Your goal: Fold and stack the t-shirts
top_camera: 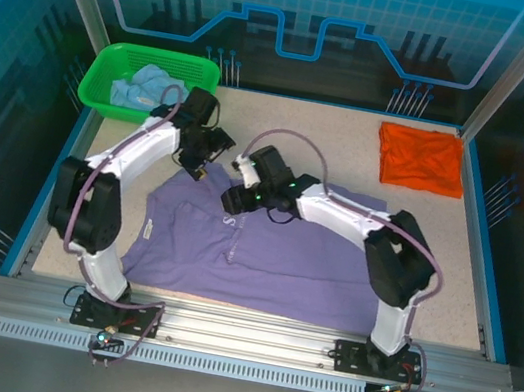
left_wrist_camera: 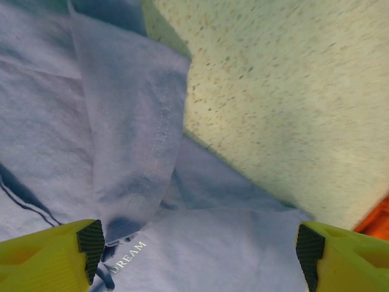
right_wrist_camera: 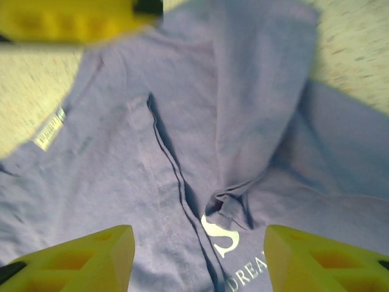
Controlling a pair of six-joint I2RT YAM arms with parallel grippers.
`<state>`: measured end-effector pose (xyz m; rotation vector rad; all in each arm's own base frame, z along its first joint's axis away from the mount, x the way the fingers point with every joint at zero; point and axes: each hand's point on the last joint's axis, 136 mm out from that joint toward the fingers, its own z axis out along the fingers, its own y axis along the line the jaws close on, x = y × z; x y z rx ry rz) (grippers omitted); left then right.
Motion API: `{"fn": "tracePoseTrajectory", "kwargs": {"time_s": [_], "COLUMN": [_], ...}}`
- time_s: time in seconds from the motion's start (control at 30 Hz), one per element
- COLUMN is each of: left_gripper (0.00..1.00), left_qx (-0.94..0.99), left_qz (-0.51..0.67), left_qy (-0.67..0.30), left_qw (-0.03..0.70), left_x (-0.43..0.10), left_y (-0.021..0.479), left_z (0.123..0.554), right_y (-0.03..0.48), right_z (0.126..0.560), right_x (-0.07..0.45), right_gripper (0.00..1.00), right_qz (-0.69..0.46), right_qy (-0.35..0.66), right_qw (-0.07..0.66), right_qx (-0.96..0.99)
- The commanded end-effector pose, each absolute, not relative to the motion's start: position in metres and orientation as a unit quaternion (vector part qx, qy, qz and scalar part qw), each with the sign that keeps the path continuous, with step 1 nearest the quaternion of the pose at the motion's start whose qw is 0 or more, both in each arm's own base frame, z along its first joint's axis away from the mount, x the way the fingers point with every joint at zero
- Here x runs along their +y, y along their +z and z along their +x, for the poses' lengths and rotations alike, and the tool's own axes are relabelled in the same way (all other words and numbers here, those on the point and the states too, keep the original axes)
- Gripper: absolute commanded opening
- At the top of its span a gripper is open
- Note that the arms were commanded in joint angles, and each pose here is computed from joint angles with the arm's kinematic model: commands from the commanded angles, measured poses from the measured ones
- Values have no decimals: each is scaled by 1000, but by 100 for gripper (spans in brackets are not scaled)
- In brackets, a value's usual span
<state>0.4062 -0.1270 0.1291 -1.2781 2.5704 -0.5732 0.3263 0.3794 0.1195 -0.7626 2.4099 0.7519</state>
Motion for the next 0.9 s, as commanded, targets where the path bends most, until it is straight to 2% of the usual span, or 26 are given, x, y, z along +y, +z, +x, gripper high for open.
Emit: {"fn": "tracePoseTrajectory", "kwargs": {"time_s": [0.0,0.2,0.3,0.37,0.4,0.63,0.87], "left_gripper": [84,77,67,59,57,57,55], "left_qx": [893,917,928,936,940,955,951], "left_qz": [-418,-380,-337,-311,-301,-269,-282], "left_qy": [-129,-11,59,77,81,94,105], "left_qw": [109,125,146,144,141,88,68], "left_x": [-129,-127,-120,-119,-119,-127,-122], "left_y": [121,109,107,102,98,74,53], "left_z": [414,443,459,467,469,469,464], "right_y": [144,144,142,137,133,123,121], "right_z": [339,348,347,347,346,346,347], "right_x": [346,268,238,218,209,172,168], "right_gripper": [58,56,55,55,55,54,53], "right_qz": [-197,-85,-49,-15,1,44,45], "right_qy": [312,290,264,256,253,238,242], "right_qw": [253,268,276,277,275,272,264], "right_qx": [894,915,923,926,928,931,933]}}
